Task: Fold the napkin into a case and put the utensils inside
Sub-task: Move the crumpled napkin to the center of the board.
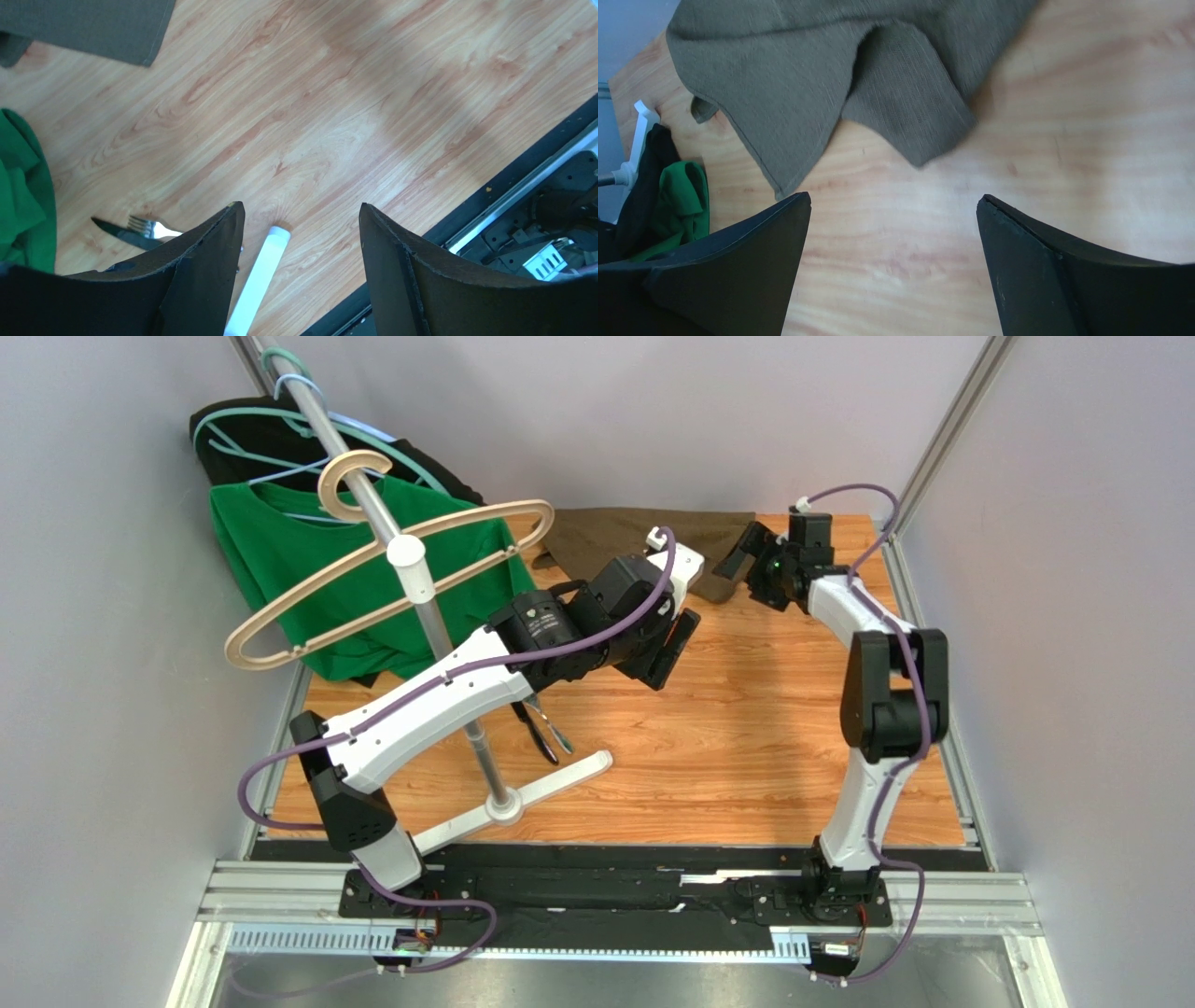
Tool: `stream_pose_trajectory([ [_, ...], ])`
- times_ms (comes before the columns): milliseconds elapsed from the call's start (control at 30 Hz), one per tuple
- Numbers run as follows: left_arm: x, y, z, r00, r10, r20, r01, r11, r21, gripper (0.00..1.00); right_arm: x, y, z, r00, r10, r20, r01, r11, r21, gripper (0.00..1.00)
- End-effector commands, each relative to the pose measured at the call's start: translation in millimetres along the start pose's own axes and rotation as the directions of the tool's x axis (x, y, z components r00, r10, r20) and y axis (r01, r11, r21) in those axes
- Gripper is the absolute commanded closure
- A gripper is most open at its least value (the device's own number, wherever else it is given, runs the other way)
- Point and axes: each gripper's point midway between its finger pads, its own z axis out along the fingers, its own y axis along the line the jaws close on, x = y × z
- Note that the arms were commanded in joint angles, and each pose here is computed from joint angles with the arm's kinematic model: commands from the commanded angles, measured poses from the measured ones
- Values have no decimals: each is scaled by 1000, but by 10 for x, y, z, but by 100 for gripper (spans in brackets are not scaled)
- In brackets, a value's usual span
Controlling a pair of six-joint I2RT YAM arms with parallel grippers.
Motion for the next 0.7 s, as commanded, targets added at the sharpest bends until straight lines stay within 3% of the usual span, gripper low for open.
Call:
stream_pose_trajectory([
  [0, 135, 138, 67, 995, -47, -83, 43, 998, -53, 35, -303, 275, 347, 992, -101, 78, 104, 994, -43, 8],
  [133, 62, 76, 57, 997, -9, -71, 9, 1000, -10, 37, -301, 240, 685, 994, -92, 57, 92, 996, 0, 14],
  [267, 109, -11, 70, 996, 14, -88, -10, 999, 37, 39, -170, 12, 857, 989, -145, 21, 139, 974, 179, 18],
  [367, 147, 5, 87, 995, 40, -95, -41, 999, -11, 38, -133, -207, 928, 984, -177, 23, 162, 940, 300, 22],
  [500, 135, -232, 185, 990, 102, -102, -103, 995, -6, 39, -48, -322, 983, 981, -194, -13, 186, 922, 341, 29],
  [533, 134, -287, 208, 991, 83, -105, -83, 997, 6, 46, -32, -322, 984, 979, -202, -23, 198, 921, 335, 41],
  [600, 199, -376, 331, 989, 59, -133, -57, 998, 24, 59, 36, -354, 969, 978, -200, -52, 206, 920, 334, 55],
  [633, 233, -365, 388, 988, 56, -145, -54, 998, 15, 69, 58, -379, 949, 976, -207, -63, 216, 915, 340, 70],
  [667, 251, -344, 427, 987, 57, -149, -58, 998, -6, 73, 78, -442, 894, 976, -203, -73, 215, 902, 373, 78],
])
